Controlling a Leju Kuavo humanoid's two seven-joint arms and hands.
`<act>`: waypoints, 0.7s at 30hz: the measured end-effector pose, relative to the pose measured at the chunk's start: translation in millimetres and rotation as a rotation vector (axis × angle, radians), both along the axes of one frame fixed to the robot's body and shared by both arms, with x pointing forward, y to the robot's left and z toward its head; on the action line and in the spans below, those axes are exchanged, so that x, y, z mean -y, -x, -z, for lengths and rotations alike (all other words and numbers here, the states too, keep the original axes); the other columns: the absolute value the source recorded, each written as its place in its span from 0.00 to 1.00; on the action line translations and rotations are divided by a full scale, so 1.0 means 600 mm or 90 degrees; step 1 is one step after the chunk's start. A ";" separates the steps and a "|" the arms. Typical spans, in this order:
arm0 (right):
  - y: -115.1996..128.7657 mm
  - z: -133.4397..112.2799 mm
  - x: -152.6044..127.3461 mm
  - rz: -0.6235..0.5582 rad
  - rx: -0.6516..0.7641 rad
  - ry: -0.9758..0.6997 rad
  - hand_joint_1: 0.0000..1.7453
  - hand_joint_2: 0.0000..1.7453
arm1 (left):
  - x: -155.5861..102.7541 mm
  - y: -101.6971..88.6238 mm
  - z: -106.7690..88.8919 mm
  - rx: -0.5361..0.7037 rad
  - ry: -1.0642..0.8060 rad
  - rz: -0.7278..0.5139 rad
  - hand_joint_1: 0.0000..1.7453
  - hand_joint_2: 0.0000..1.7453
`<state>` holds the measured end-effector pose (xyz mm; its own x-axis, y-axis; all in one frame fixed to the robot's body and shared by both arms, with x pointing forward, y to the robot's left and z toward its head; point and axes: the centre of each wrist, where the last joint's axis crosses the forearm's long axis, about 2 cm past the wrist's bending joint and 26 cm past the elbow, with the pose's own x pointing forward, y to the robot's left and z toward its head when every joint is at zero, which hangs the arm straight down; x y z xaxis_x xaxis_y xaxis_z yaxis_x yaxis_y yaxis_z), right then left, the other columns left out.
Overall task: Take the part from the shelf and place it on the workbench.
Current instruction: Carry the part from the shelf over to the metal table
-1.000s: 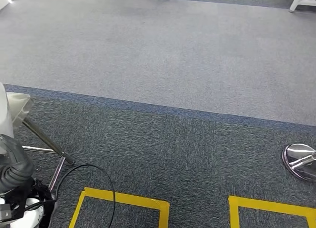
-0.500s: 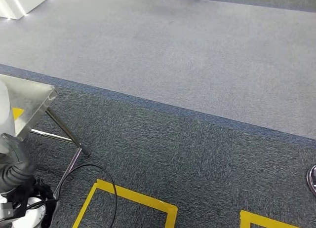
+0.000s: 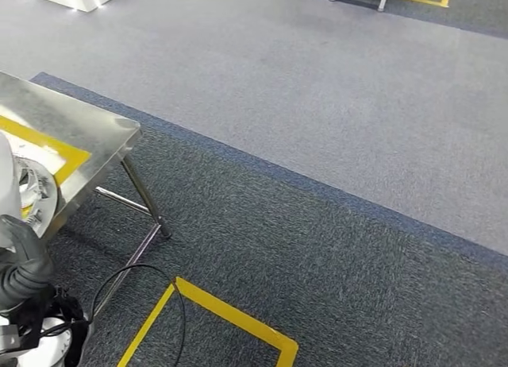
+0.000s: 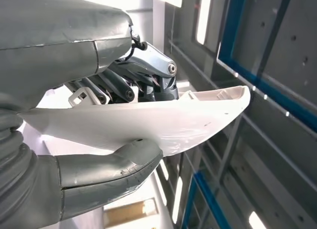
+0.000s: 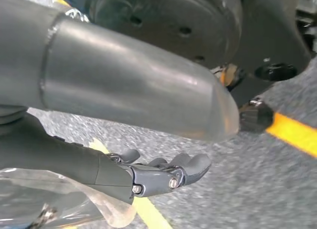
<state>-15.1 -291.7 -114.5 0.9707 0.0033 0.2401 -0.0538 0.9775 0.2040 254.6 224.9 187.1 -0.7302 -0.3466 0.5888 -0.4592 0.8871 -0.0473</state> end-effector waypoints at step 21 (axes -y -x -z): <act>0.006 0.000 -0.001 -0.002 -0.006 -0.002 0.00 0.00 | 0.001 0.000 0.001 -0.002 0.001 0.001 1.00 1.00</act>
